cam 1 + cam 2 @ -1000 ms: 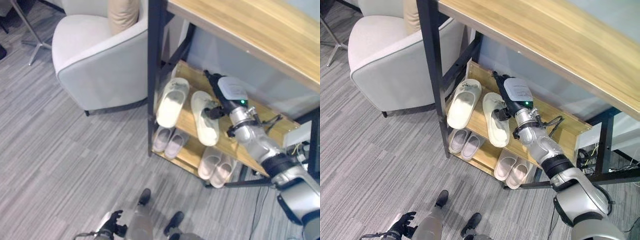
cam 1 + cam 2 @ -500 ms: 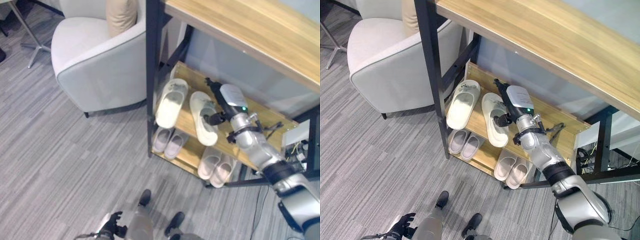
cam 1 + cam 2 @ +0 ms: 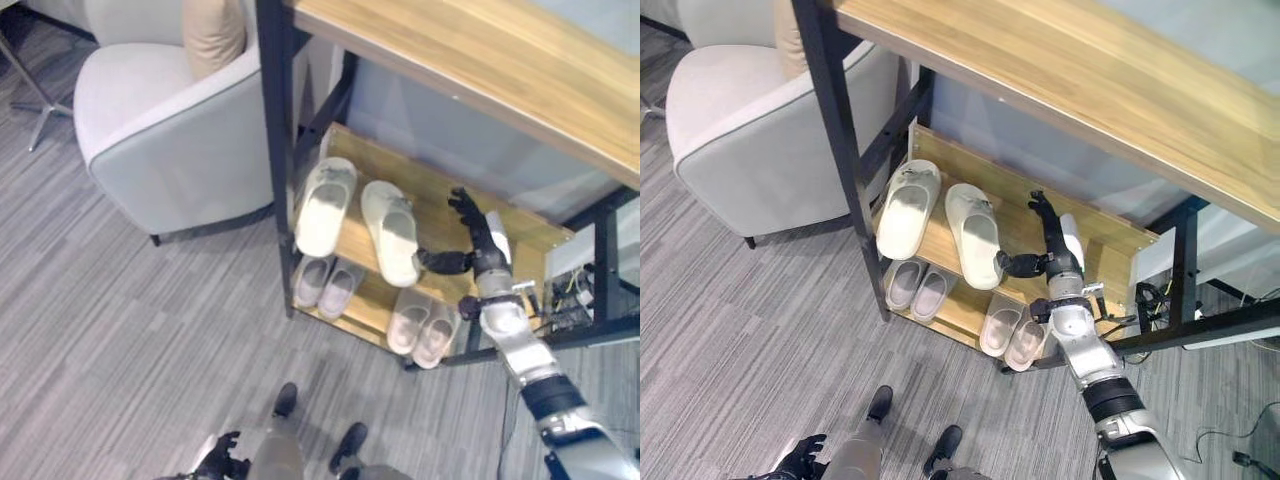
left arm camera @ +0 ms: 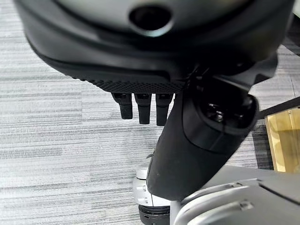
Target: Arrange the slippers neatly on the shoe rack.
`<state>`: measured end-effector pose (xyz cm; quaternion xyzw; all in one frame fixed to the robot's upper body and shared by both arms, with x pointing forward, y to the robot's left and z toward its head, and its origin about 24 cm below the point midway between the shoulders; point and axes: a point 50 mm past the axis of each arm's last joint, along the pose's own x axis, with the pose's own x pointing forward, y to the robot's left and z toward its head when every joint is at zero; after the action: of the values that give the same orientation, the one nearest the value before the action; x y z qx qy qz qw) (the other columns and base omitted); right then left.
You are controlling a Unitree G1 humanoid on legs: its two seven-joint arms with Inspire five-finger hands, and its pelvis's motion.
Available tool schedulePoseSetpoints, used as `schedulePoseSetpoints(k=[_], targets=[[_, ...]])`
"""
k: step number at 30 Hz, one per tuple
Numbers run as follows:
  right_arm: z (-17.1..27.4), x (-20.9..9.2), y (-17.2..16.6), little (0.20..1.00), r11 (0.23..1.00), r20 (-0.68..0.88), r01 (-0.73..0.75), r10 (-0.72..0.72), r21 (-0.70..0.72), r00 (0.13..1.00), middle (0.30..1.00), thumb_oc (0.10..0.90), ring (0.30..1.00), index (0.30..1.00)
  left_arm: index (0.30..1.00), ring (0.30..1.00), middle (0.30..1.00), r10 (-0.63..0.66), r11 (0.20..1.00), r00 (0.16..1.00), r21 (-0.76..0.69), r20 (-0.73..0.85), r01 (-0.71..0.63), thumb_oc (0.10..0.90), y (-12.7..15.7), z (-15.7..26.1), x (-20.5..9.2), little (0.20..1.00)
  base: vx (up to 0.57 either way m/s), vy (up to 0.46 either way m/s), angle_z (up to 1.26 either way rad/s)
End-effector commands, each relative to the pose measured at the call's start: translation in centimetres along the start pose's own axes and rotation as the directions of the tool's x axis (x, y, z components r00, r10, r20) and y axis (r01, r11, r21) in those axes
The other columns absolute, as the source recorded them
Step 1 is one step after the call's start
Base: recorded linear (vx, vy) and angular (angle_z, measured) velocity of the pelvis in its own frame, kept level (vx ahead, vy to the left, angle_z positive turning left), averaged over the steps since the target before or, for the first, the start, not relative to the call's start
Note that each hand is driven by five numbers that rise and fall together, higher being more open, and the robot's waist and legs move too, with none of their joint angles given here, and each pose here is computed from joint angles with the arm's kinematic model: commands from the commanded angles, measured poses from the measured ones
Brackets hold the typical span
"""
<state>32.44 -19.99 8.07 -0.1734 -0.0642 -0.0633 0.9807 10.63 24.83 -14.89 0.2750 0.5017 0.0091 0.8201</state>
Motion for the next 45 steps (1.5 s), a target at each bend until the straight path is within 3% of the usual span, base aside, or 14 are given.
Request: schedulePoseSetpoints(k=[1, 13, 26, 35, 45], targets=[[3.6, 1.4, -1.6, 0.900, 0.983, 0.161, 0.055, -0.084, 0.176, 0.983, 0.900, 0.800, 0.900, 0.900, 0.900, 0.900, 0.900, -0.076, 0.997, 0.996, -0.009, 0.042, 0.077, 0.800, -2.3, 1.5, 0.0, 0.900, 0.00, 0.019, -0.06], [2.8, 1.3, 1.2, 0.900, 0.931, 0.075, 0.025, -0.056, 0.365, 0.996, 0.900, 0.800, 0.900, 0.900, 0.900, 0.900, 0.900, -0.056, 0.998, 0.998, -0.022, 0.034, 0.057, 0.800, -2.1, 1.5, 0.0, 0.900, 0.00, 0.001, 0.00], [5.3, 1.5, 5.2, 0.900, 0.848, 0.085, 0.005, -0.059, 0.529, 0.995, 0.900, 0.800, 0.900, 0.900, 0.900, 0.900, 0.900, -0.015, 0.999, 0.998, -0.042, 0.059, 0.018, 0.800, -2.1, 2.6, 0.2, 0.900, 0.00, -0.001, 0.02], [8.1, 1.8, 6.8, 0.900, 0.820, 0.146, -0.020, -0.078, 0.572, 0.986, 0.900, 0.800, 0.900, 0.900, 0.900, 0.900, 0.900, 0.004, 0.999, 0.997, -0.043, 0.078, -0.001, 0.800, -2.4, 3.5, 0.2, 0.900, 0.00, 0.004, 0.02], [8.9, 1.4, 6.7, 0.900, 0.843, 0.190, -0.029, -0.087, 0.536, 0.978, 0.900, 0.800, 0.900, 0.900, 0.900, 0.900, 0.900, 0.029, 0.998, 0.998, -0.051, 0.061, -0.026, 0.800, -2.2, 3.4, 0.3, 0.900, 0.00, 0.009, 0.03]])
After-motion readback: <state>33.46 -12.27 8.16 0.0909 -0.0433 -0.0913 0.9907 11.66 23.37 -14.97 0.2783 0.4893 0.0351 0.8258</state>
